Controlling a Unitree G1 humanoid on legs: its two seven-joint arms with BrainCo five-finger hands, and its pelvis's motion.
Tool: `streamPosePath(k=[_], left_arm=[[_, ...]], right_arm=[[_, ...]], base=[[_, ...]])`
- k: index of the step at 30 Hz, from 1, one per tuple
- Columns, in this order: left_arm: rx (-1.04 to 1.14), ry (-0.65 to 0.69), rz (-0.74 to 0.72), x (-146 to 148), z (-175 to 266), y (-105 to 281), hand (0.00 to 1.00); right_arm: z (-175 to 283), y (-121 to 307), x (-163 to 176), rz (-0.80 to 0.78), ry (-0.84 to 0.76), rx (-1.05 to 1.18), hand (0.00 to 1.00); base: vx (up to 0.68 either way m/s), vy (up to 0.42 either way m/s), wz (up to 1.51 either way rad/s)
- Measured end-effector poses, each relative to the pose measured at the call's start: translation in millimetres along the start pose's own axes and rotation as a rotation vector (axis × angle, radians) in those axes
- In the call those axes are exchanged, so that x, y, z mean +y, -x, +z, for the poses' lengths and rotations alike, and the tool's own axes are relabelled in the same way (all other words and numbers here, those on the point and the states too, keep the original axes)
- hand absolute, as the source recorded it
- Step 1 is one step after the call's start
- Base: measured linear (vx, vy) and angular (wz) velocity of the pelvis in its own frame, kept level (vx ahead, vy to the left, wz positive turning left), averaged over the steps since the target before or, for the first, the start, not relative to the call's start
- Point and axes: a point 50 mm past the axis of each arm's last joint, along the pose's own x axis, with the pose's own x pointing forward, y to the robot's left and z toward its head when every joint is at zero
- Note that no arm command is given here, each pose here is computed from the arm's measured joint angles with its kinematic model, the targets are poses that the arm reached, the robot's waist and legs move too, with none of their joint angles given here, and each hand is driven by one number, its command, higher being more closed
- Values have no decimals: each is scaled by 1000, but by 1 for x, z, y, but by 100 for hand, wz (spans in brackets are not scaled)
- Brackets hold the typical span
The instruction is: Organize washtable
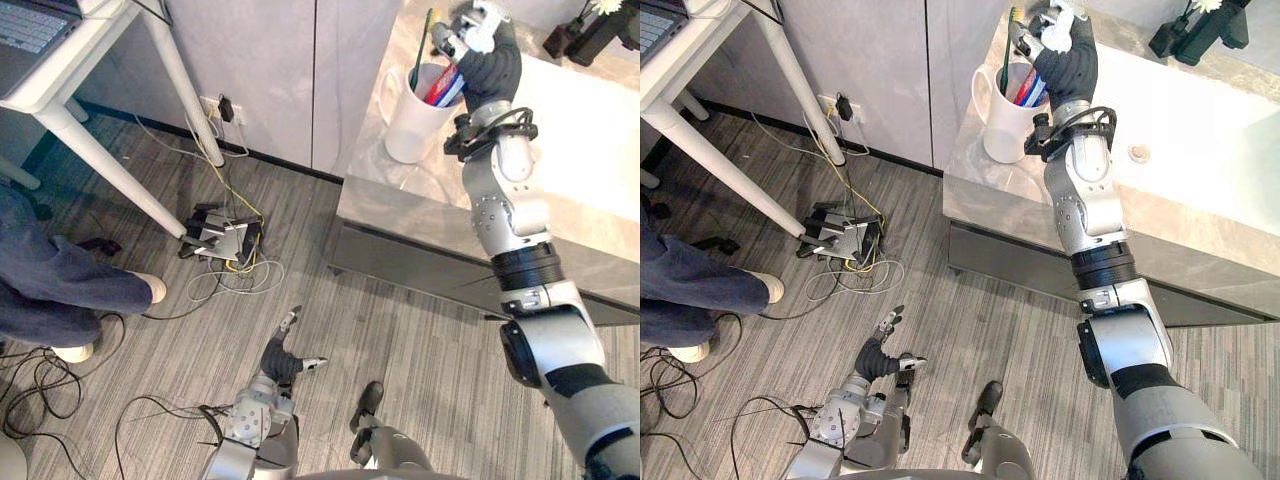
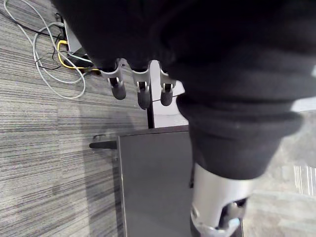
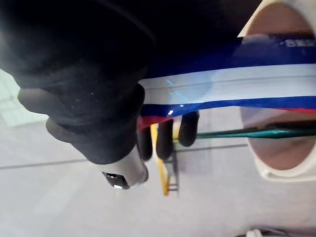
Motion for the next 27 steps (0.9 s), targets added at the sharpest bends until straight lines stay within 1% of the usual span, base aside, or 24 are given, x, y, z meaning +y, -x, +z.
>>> streamPosePath(k=[11,15,21,24,25,27], left_arm=[[17,-1,7,2,-2,0,0],[19,-2,8,2,-2,0,0],[19,-5,9,3,-2,0,0],[26,-12,8,4,-4,1,0],[30,-12,11,5,-5,1,0],[54,-11,26,9,-10,1,0]], right_arm=[[5,-1,-8,-8,26,-7,0],[15,-1,-14,-21,32,-42,0],[52,24,-55,-126,58,-201,0],[59,42,-77,-218,69,-243,0],[59,45,-80,-230,72,-243,0],[59,63,-94,-279,98,-242,0]], base=[[28,9,-2],[32,10,-1],[30,14,-5],[15,10,-6],[26,17,-11],[39,21,-7]])
